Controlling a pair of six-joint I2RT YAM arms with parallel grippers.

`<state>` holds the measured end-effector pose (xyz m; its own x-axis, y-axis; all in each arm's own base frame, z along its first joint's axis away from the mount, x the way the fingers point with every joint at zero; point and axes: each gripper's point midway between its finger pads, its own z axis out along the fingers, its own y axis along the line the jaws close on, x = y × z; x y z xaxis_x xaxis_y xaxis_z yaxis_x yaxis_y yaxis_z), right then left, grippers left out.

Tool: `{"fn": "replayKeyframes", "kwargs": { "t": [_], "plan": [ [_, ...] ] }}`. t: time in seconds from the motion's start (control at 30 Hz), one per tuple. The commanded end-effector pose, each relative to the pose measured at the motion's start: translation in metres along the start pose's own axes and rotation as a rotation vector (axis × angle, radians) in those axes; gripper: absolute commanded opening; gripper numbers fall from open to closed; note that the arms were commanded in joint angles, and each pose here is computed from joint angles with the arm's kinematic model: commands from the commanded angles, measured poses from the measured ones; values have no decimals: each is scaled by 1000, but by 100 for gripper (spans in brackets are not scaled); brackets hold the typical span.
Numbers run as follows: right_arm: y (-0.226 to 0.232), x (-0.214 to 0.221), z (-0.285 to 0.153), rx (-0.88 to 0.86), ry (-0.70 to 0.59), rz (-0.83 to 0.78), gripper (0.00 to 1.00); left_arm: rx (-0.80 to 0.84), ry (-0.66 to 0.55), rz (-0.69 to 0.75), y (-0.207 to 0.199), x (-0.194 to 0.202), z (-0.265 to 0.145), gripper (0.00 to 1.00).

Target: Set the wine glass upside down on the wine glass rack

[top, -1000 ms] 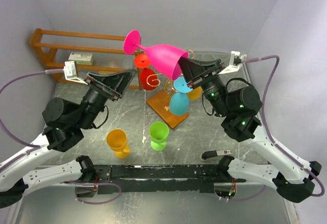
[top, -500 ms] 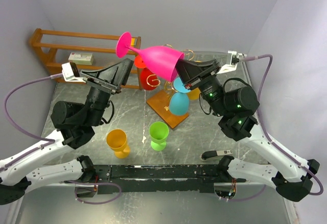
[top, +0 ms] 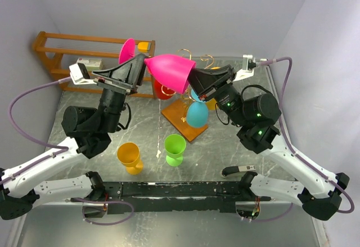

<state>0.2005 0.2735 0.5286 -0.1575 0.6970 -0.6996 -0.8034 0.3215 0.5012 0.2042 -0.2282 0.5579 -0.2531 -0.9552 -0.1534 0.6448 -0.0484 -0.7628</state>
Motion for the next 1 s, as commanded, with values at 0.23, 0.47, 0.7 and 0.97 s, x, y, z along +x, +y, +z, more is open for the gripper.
{"fn": "replayKeyframes", "kwargs": {
  "t": [0.23,0.47,0.7,0.97],
  "plan": [
    [28,6,-11,-144,58,-19,0,116,-53,19,-42,-12,20,50],
    [30,9,-18,-157,82,-27,0,178,-30,60,-56,-7,24,24],
    [21,9,-27,-107,94,-60,23,208,-31,139,-63,-10,22,7],
    [10,-2,-35,-41,68,-114,62,377,72,366,-109,-5,15,7]
  ]
}}
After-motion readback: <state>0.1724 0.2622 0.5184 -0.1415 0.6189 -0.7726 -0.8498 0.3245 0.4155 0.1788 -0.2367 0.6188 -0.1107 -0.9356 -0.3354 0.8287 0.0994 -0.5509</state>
